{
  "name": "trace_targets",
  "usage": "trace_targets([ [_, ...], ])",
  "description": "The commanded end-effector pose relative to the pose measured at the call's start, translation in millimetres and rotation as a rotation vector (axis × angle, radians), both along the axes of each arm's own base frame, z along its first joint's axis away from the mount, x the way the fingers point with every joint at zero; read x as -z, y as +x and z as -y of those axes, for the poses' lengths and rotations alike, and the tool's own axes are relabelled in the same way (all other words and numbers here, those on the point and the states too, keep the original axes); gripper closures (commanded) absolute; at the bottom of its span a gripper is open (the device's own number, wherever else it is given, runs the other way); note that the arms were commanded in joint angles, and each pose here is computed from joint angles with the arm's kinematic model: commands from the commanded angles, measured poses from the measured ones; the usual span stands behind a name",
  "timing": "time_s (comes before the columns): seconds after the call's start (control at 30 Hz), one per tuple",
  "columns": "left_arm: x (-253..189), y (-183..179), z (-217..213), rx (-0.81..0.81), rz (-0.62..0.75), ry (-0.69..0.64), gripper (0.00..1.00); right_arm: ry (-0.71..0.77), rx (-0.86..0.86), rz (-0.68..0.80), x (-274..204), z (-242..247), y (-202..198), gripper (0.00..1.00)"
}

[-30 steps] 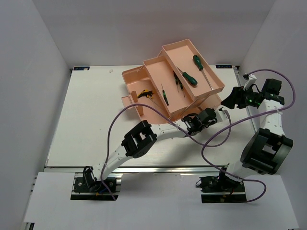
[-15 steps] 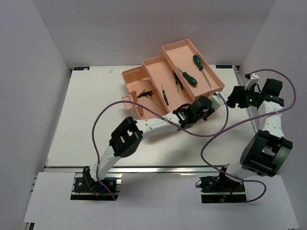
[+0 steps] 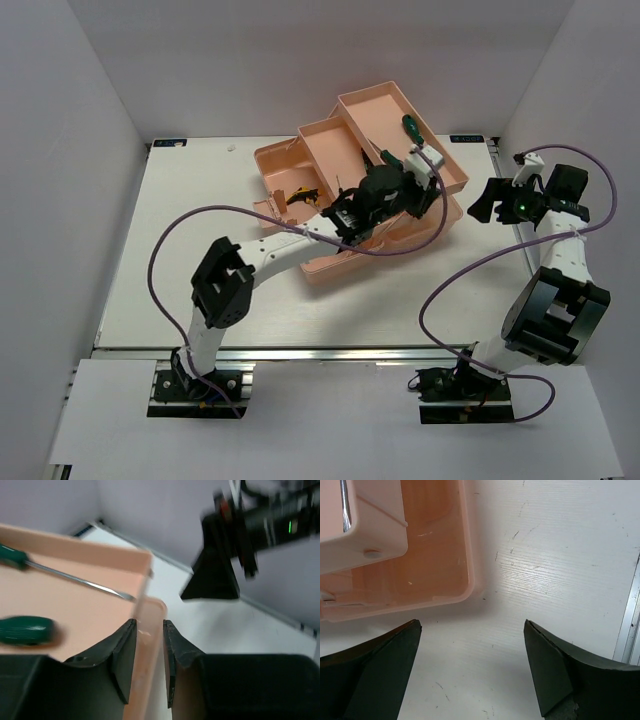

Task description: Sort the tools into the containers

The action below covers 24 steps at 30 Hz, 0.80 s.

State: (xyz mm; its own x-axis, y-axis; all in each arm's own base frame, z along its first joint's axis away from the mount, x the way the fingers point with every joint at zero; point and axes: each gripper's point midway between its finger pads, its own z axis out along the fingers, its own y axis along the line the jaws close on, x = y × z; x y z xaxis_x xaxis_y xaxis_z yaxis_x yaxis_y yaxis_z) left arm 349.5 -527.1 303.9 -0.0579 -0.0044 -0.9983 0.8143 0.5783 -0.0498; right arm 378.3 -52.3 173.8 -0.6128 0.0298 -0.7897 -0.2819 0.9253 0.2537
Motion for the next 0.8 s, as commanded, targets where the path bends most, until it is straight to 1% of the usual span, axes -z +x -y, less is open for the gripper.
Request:
trace_targets([
  [0.0,52.4,-39.5,28.8,0.186,-0.038,0.149,0.61,-0.016,-0.039,0.042,-9.4,-1.4,4.0,0.11],
  [0.1,77.3,-58.0,34.9,0.243,-0.006,0.233,0.62,-0.029,-0.051,0.043,-7.1,-1.8,1.3,0.11],
  [0.17,93.8,-60.6,33.8,0.251,-0.006,0.269,0.63,-0.026,-0.056,0.041,-5.3,-2.8,0.4,0.11],
  [0.23,117.5,-55.6,31.5,0.232,-0.009,0.323,0.62,-0.017,-0.060,0.035,-3.5,-4.6,0.1,0.11],
  [0.27,126.1,-52.1,31.1,0.221,-0.005,0.344,0.60,-0.010,-0.061,0.032,-2.2,-5.0,-0.5,0.11],
  [0.3,129.2,-43.5,30.0,0.182,0.021,0.365,0.56,-0.007,-0.062,0.029,-1.6,-5.9,-0.7,0.11],
  [0.33,134.7,-36.9,28.6,0.146,0.034,0.381,0.46,-0.006,-0.064,0.029,-1.4,-6.2,-0.7,0.11],
  [0.37,144.9,-28.4,30.2,0.108,0.048,0.390,0.44,0.001,-0.065,0.023,0.3,-7.0,-1.4,0.11],
  [0.4,142.7,-16.4,28.8,0.049,0.073,0.398,0.43,0.000,-0.066,0.022,0.9,-7.1,-1.7,0.11],
  [0.43,144.8,-10.6,30.6,0.028,0.084,0.404,0.42,0.002,-0.070,0.018,2.3,-7.8,-2.6,0.11],
  [0.47,162.3,-4.8,33.7,0.015,0.085,0.433,0.42,0.002,-0.073,0.018,2.8,-8.1,-2.9,0.11],
  [0.57,155.1,12.6,42.5,-0.053,0.150,0.442,0.42,-0.002,-0.076,0.015,4.1,-7.7,-4.1,0.11],
  [0.6,172.8,16.3,45.0,-0.065,0.165,0.482,0.41,0.001,-0.080,0.011,5.0,-8.8,-4.8,0.11],
  [0.63,162.1,25.3,47.7,-0.106,0.187,0.470,0.41,0.002,-0.082,0.010,5.9,-8.8,-5.4,0.11],
  [0.7,181.8,33.2,49.0,-0.120,0.170,0.502,0.41,0.006,-0.085,0.008,6.8,-10.1,-6.0,0.11],
  [0.77,182.7,38.9,49.7,-0.130,0.153,0.497,0.44,0.008,-0.088,0.007,8.0,-11.0,-7.0,0.11],
])
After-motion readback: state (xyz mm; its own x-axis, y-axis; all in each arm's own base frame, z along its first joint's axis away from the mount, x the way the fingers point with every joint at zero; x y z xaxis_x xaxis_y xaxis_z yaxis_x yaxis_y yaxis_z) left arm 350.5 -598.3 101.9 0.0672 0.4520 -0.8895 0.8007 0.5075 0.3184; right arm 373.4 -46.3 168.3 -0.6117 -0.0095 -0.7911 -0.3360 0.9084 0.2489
